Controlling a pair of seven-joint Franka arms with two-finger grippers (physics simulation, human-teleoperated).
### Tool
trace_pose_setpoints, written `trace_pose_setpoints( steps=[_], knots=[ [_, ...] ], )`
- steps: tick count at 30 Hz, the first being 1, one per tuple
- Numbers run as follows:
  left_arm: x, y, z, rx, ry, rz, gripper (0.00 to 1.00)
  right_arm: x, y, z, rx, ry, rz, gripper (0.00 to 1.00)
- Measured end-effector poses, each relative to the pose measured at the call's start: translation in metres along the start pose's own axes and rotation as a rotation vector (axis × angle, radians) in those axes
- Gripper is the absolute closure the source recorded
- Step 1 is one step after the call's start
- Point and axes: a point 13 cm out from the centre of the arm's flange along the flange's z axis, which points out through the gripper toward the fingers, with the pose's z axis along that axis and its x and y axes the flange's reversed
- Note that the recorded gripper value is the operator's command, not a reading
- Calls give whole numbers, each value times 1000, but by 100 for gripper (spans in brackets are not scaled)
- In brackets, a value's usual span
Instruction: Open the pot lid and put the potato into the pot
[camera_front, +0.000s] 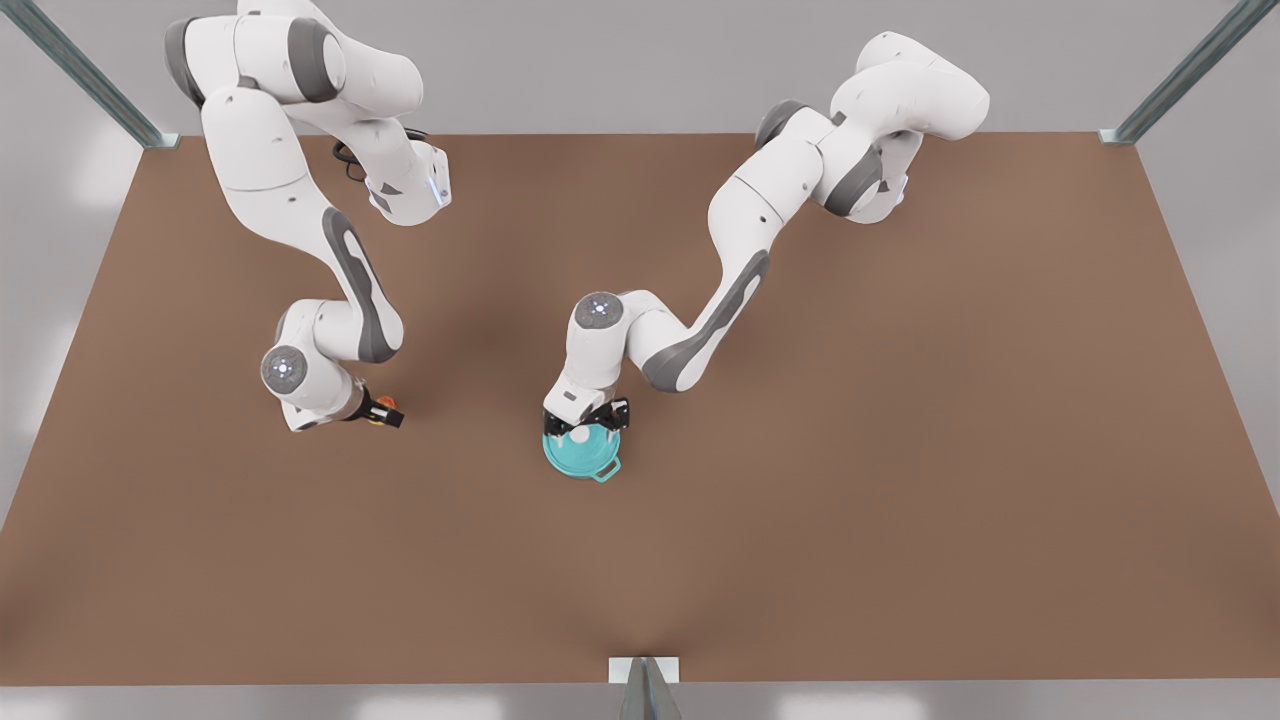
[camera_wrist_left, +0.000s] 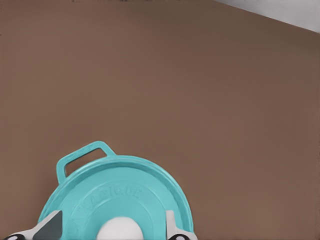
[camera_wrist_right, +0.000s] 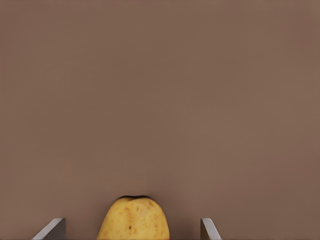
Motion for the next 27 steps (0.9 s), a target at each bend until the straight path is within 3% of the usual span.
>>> trace_pose_setpoints(
  steps=[10,11,13,14,17,18,23,27],
  knots=[
    [3,2,8,-2,-6,-40,0,6,8,8,-3,-11,-1,0],
    [4,4,11,-7,-8,-40,0,6,8,9,-3,-12,-1,2],
    [4,5,13,-12,-11,-42,2,6,8,10,-4,-15,1,19],
    [4,5,14,-14,-13,-44,11,6,8,9,-5,-18,3,23],
    [4,7,14,-22,-14,-51,52,4,6,6,-8,-24,10,30],
    [4,8,13,-25,-12,-54,60,4,6,4,-9,-25,11,31],
    [10,5,4,-44,-2,-58,69,4,7,0,-12,-28,15,38],
    [12,5,-9,-67,7,-65,70,4,7,0,-11,-27,20,40]
  ],
)
